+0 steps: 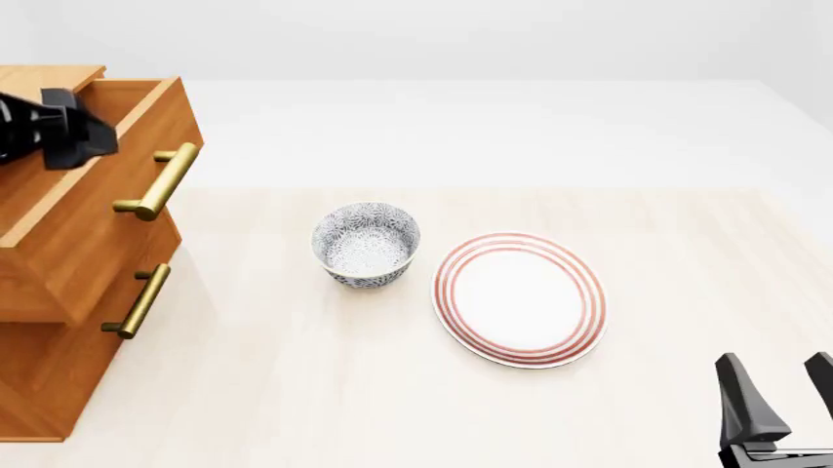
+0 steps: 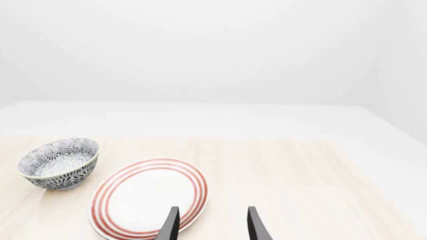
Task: Open the top drawer of the cabinet.
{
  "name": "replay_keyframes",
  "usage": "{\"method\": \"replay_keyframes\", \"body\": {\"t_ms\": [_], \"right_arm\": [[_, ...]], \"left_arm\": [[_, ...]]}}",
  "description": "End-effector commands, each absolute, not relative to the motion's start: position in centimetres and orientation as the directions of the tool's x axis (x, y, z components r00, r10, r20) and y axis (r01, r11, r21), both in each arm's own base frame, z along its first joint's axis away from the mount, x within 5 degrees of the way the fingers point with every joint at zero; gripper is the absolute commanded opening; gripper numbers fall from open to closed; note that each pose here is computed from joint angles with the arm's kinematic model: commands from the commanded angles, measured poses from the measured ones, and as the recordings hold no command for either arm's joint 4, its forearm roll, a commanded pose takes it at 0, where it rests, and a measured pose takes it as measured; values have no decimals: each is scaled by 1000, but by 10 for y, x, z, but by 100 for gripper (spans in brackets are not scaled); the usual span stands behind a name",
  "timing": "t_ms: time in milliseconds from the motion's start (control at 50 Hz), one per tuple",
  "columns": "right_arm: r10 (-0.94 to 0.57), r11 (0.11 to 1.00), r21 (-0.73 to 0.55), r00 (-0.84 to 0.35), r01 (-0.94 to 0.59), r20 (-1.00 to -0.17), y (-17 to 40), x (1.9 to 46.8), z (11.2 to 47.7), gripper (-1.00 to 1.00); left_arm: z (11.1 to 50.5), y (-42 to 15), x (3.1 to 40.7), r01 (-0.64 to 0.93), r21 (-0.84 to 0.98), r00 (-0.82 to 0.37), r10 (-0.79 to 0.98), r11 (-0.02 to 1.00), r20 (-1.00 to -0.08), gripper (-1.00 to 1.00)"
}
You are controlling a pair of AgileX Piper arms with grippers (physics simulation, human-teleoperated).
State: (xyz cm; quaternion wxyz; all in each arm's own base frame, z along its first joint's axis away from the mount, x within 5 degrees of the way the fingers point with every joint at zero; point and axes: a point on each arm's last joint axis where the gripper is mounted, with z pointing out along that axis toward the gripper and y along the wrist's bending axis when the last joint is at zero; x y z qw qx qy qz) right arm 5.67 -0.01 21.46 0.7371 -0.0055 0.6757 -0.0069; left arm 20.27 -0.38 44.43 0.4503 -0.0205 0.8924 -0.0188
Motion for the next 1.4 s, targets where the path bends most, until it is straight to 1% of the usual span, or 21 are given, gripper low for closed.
{"method": "replay_keyframes", "body": {"t_ms": [20,280,380,740,1400], "right_arm": [[-18,1000,-17,87,3,-996,0,57,215,100],[-18,1000,-17,87,3,-996,0,57,215,100],[-18,1000,-18,87,3,-996,0,57,215,100],[-18,1000,-17,87,3,-996,0,57,215,100],[-18,1000,-17,87,3,-996,0,57,215,100]], "left_arm": [[436,-1,204,-35,-56,-602,-66,998,-796,100],[429,1,207,-50,-62,-602,-80,997,-794,100],[418,2,210,-56,-61,-613,-82,997,-786,100],[402,5,213,-73,-58,-627,-91,996,-774,100],[381,5,226,-76,-60,-652,-96,995,-752,100]]}}
